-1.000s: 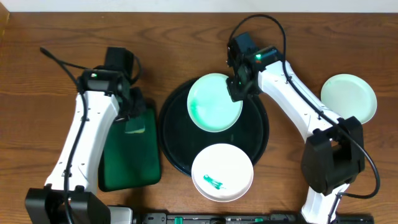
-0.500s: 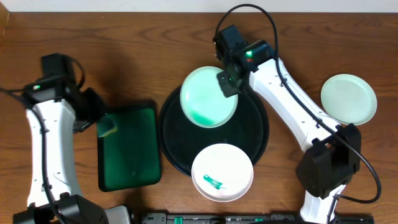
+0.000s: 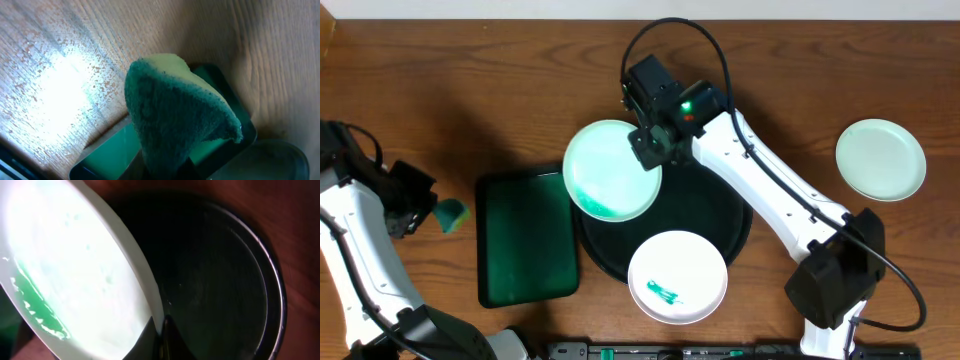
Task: Clean dirty plates on tray and stack at the side
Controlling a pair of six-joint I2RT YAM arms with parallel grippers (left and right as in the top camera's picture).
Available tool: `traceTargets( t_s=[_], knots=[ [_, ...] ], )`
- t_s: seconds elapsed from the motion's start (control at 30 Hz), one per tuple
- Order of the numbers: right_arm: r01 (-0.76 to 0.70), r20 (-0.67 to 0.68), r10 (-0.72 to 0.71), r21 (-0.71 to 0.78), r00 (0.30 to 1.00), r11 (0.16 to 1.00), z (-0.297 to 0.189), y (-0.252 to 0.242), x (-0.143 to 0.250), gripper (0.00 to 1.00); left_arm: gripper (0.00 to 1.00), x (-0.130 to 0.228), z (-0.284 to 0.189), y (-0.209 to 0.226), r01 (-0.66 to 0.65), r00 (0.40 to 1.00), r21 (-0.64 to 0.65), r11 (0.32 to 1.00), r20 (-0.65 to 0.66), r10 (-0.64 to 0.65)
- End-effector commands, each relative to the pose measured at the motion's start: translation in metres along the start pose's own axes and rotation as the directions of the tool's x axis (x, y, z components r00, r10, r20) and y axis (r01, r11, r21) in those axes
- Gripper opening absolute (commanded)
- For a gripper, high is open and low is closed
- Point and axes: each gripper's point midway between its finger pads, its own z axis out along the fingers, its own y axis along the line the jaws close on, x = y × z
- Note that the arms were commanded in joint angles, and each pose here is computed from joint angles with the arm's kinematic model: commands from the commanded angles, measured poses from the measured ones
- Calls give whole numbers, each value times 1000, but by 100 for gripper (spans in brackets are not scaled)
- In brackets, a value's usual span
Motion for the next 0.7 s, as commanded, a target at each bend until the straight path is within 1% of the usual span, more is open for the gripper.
traceTargets(
  t_s=[0.0,0.13,0.3,0.53,0.67],
  knots=[
    [-28,77,30,-25,997,999,-21,5,-22,1,7,5,-4,-5,4,1000,35,999,-14,-3],
    [-10,120,15,-45,993,999,-28,17,-34,1,7,6,-4,-5,5,1000,36,999,-20,-4],
    [26,142,-17,-65,990,998,-22,38,-39,1,7,6,-5,-5,8,1000,39,999,-20,-8],
    [97,110,-87,-88,990,991,18,82,-31,1,7,-1,-7,5,60,998,36,998,-8,-60],
    [100,126,-93,-46,988,994,28,91,-32,1,7,-8,-9,15,117,993,35,993,7,-117]
  ],
)
